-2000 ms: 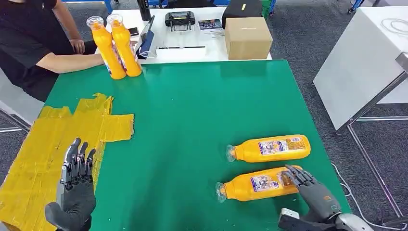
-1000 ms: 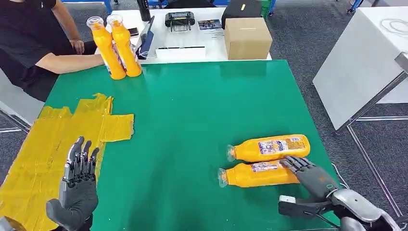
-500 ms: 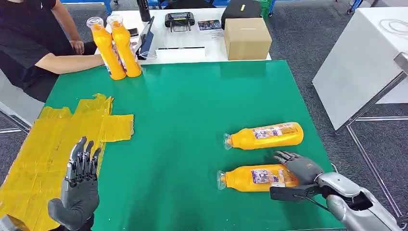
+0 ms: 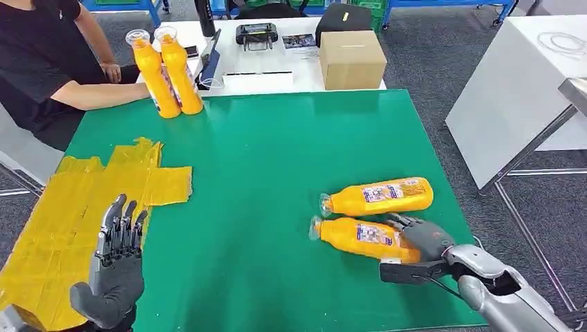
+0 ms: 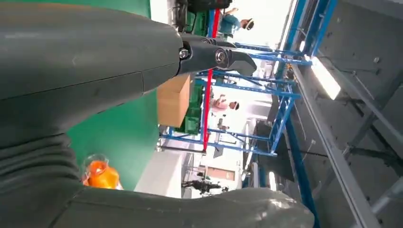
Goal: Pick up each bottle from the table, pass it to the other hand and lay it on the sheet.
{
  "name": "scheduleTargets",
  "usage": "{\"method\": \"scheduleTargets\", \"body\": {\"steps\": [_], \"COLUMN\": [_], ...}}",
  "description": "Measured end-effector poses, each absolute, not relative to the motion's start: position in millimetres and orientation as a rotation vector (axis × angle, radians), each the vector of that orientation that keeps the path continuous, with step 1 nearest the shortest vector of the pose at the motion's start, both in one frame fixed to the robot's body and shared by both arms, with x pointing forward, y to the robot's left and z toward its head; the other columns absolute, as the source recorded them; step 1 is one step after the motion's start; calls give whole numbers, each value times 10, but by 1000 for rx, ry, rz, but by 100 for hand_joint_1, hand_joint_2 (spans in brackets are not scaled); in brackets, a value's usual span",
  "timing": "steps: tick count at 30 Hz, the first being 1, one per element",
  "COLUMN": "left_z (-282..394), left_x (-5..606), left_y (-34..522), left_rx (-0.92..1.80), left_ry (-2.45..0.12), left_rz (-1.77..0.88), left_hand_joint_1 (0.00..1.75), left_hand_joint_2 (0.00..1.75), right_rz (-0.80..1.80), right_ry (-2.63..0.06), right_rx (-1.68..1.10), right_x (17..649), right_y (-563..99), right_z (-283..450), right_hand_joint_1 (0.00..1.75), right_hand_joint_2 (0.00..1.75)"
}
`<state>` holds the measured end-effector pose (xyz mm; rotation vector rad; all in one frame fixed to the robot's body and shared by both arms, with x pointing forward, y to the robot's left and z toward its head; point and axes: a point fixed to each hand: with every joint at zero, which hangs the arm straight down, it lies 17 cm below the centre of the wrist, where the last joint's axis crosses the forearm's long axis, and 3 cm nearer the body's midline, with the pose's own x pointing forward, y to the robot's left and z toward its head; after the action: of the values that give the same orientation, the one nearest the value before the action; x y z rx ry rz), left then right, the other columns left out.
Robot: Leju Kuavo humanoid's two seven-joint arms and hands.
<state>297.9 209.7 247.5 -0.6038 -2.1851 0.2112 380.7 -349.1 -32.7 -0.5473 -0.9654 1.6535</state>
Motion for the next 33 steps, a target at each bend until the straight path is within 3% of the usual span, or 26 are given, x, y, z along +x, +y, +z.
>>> {"method": "scheduleTargets", "body": {"steps": [14,23,24,27,33], "left_z": [2430,2378,2358,2251,2016], "left_x": [3017,3058,3073,3117,3184], "left_y": [2108,2121,2122,2103,2112], "left_rx": [-599,-633,-637,-641,-634], "left_ry": [-2174,-2141,-2130,-2079,-1948], "left_rz": [211,237,240,247,299], "left_hand_joint_1": [0,0,0,0,0], "left_hand_joint_2": [0,0,175,175,175], "right_rz": [1592,1312,1255,1107,1050], "right_ry": [-963,-1141,-1185,-1313,-1496], "right_rx": [-493,-251,-174,-27,-91], "right_x": [3755,3696,3667,3647,4123], "right_y": [-3491,-3085,-2977,-2665,-2334], "right_z": [-371,-253,-191,80,763], "right_hand_joint_1": [175,175,175,175,175], "right_hand_joint_2": [175,175,175,175,175]}}
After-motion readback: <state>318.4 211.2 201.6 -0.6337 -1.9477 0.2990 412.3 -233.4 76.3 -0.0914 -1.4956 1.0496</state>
